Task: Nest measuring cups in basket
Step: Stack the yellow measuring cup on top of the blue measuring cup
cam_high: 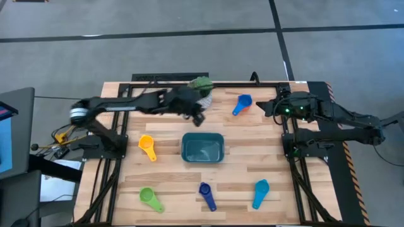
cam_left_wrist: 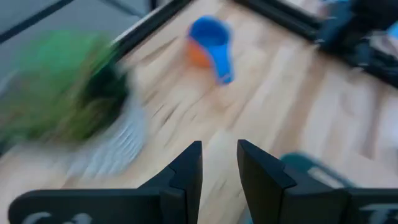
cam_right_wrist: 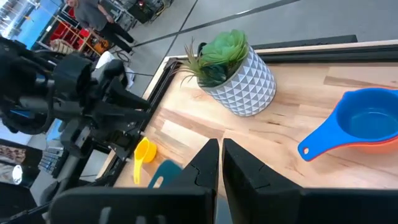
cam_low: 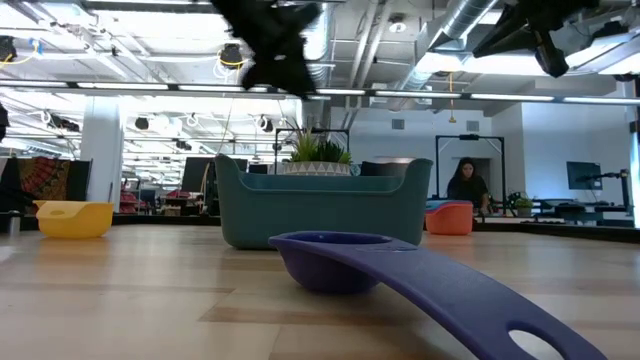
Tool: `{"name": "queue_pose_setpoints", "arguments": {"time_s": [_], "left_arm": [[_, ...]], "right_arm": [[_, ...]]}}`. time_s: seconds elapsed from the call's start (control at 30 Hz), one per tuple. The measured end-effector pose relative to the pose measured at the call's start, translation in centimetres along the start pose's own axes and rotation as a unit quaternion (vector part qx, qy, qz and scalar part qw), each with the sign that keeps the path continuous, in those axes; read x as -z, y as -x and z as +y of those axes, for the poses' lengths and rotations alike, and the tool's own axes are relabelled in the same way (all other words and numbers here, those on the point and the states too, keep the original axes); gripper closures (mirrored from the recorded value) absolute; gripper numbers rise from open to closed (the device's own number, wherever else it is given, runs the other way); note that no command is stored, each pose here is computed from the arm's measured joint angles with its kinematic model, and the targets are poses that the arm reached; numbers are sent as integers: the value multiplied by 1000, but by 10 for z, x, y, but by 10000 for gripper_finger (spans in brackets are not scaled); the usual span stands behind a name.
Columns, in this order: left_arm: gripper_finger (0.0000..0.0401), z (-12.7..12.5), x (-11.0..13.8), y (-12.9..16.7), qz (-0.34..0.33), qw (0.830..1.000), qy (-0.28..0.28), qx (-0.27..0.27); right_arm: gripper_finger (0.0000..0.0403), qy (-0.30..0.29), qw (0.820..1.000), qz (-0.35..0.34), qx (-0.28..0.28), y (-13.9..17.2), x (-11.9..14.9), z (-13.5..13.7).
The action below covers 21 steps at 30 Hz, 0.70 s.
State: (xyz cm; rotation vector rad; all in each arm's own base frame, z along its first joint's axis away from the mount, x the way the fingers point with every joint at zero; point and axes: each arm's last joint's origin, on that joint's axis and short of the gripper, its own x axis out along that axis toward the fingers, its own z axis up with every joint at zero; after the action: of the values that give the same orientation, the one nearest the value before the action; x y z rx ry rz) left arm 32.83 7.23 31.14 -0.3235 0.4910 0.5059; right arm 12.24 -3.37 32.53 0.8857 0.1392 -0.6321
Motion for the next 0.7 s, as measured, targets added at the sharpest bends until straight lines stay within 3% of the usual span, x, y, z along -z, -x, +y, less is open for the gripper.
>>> {"name": "queue_pose_setpoints", "arguments": {"time_s": [0.37, 0.7], "left_arm": [[313, 26, 76, 81, 61, 987, 106, -105], [313, 38, 125, 111, 128, 968, 160, -145]], "right_arm": [[356, -3, 1000, -6, 17, -17, -2, 3], [327, 37, 999, -18, -23, -39, -2, 19]]}}
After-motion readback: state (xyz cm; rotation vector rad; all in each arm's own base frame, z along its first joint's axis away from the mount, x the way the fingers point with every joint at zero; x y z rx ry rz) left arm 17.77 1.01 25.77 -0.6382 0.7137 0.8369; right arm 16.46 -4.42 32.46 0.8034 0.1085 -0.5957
